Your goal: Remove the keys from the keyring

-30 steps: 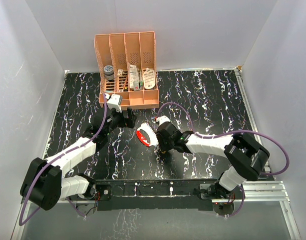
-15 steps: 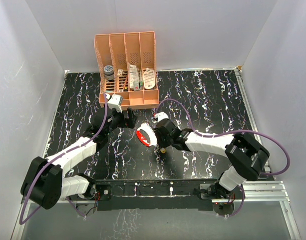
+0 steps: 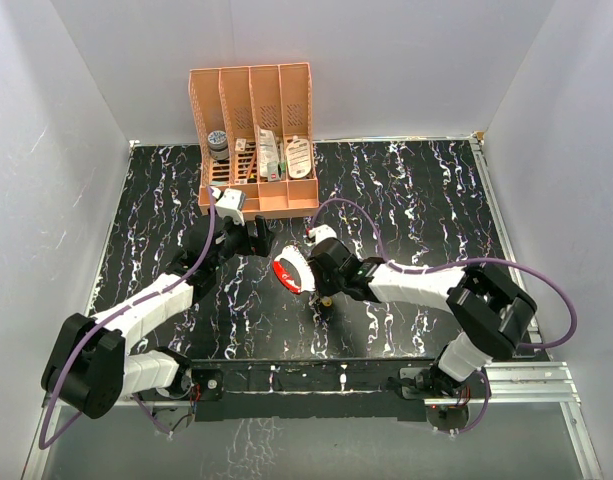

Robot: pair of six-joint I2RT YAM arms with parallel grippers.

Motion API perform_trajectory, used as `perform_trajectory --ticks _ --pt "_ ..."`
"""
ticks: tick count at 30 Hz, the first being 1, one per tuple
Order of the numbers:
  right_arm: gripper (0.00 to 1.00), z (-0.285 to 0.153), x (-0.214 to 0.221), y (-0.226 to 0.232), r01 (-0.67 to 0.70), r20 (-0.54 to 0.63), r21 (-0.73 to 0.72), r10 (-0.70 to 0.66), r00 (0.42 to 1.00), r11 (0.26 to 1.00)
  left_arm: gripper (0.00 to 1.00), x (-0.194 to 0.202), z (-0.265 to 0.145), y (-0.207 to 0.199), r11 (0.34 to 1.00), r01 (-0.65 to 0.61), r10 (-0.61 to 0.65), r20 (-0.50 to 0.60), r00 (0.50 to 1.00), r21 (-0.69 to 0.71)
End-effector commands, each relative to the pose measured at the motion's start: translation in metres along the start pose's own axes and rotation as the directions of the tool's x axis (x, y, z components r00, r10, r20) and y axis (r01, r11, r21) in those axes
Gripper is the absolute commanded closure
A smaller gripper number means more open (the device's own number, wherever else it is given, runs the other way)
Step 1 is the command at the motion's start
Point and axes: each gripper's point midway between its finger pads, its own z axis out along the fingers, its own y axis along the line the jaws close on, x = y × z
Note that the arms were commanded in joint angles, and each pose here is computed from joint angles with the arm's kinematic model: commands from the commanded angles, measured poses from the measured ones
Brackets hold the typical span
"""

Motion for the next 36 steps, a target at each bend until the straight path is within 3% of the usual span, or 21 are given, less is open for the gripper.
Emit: perform_trajectory --ticks 1,10,13,16,18,21,26,36 --pt "0.8 0.007 -0.015 0.005 -0.004 0.053 -0.003 0.004 0.999 1.0 0.02 -0.015 0.0 -0.004 1.0 -0.002 0.001 0.037 0.999 0.016" --pt "0.81 0.011 -0.004 0.003 -0.005 0.025 0.003 0.005 1.0 1.0 0.02 -0.015 -0.001 -0.001 1.0 -0.004 0.004 0.043 0.999 0.002" --pt "0.87 0.012 -0.004 0.001 -0.005 0.026 0.016 0.005 1.0 1.0 0.02 -0.015 0.0 -0.002 1.0 -0.002 0.002 0.041 0.999 0.004" --pt "0.99 0.013 -0.004 0.0 -0.001 0.019 0.025 0.001 1.0 1.0 0.03 -0.014 0.0 -0.003 1.0 -0.003 0.003 0.038 0.999 0.008" --pt "1.0 0.01 -0.006 0.0 0.007 0.011 0.031 -0.007 1.0 0.999 0.04 -0.014 -0.001 -0.002 1.0 -0.006 0.006 0.036 0.999 0.002" --pt "1.0 -0.001 -0.01 -0.003 0.023 0.007 0.051 -0.023 1.0 0.998 0.13 -0.017 -0.002 0.001 1.0 -0.005 0.006 0.047 0.999 -0.015" --pt "1.0 -0.031 -0.028 -0.008 0.049 0.034 0.077 -0.052 0.998 0.996 0.4 -0.03 0.0 -0.001 1.0 -0.009 0.01 0.083 0.996 -0.009" --pt "1.0 -0.088 -0.104 -0.007 0.127 0.228 0.113 -0.151 0.962 0.985 0.54 -0.08 0.012 -0.043 0.98 -0.073 0.038 0.184 0.982 0.184"
